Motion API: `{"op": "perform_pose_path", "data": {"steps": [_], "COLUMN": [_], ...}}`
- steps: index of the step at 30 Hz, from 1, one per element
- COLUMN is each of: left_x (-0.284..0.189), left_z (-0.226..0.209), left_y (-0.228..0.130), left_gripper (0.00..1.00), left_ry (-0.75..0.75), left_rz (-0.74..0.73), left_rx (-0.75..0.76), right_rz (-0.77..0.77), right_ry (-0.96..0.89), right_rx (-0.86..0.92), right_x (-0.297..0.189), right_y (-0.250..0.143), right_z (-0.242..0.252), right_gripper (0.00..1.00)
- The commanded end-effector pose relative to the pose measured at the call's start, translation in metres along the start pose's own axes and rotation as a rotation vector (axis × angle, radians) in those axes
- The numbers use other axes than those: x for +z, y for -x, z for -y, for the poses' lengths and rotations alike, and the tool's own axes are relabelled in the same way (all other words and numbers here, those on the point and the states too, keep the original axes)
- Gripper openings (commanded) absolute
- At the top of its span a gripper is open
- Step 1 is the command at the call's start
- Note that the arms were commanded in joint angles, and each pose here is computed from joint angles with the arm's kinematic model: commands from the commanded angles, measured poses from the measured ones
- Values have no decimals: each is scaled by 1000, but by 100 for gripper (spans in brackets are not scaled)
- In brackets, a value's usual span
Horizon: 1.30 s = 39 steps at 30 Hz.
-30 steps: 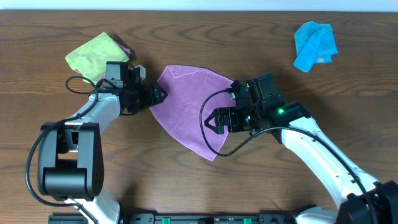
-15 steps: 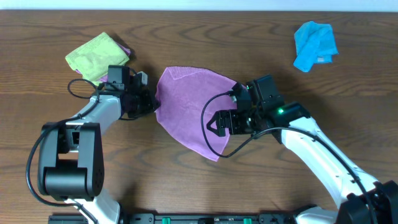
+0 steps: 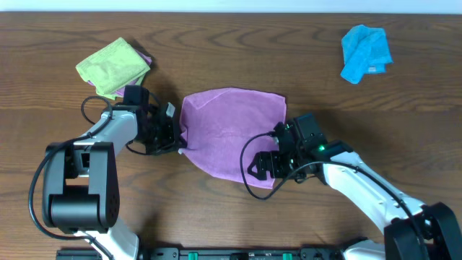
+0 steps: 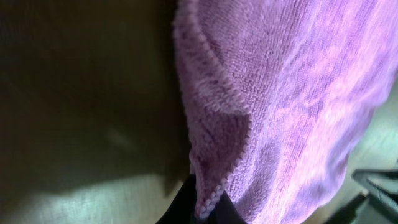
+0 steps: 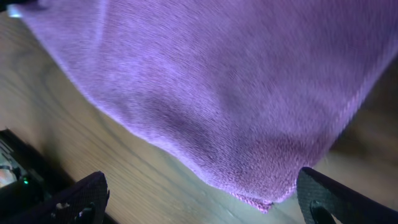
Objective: Fold the cloth
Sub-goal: 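Lift the purple cloth with both grippers and sweep it toward the far edge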
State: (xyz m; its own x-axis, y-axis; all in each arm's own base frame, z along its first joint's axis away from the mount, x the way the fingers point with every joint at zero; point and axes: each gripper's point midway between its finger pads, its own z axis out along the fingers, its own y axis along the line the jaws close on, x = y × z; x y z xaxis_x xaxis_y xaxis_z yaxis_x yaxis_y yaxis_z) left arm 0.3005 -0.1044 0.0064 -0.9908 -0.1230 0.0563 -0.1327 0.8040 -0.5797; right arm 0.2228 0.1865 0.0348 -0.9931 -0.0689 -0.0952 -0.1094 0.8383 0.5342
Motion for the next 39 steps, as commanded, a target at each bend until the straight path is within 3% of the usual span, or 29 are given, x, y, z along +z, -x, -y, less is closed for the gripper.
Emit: {"op": "perform_pose_path", "data": {"steps": [1,13,18,29,37,38,39], "left_x": [-3,-14,-19,-19,-19,-19,-19], "left_z": [4,9,10,16,16,16,16], "left_y": [-12,-14,-12,-13,-13,-13,-13], "left_gripper": [6,6,6,6,6,6,6], "left_ry": [-28,-29,-49,-83,-83,-83,-83], "left_rz": [-36,-22,-8,-10,-10,-10,-10], "left_rx": [72,79,67,65,65,65,65], "right_rz": [3,-57,-25,-16,-33,-33,-33], "right_ry": [-5,-47,-31,8,8,9,9], "right_rx": [33,113,123,164,148,145,144], "right_x": [0,11,12,26,30,30,30], "right_y": [-4,-33,-25,-35,-42,-43,-43], "right_z": [4,25,22,19,17,16,16], "right_gripper": [97,97,89,84,64,58,45]}}
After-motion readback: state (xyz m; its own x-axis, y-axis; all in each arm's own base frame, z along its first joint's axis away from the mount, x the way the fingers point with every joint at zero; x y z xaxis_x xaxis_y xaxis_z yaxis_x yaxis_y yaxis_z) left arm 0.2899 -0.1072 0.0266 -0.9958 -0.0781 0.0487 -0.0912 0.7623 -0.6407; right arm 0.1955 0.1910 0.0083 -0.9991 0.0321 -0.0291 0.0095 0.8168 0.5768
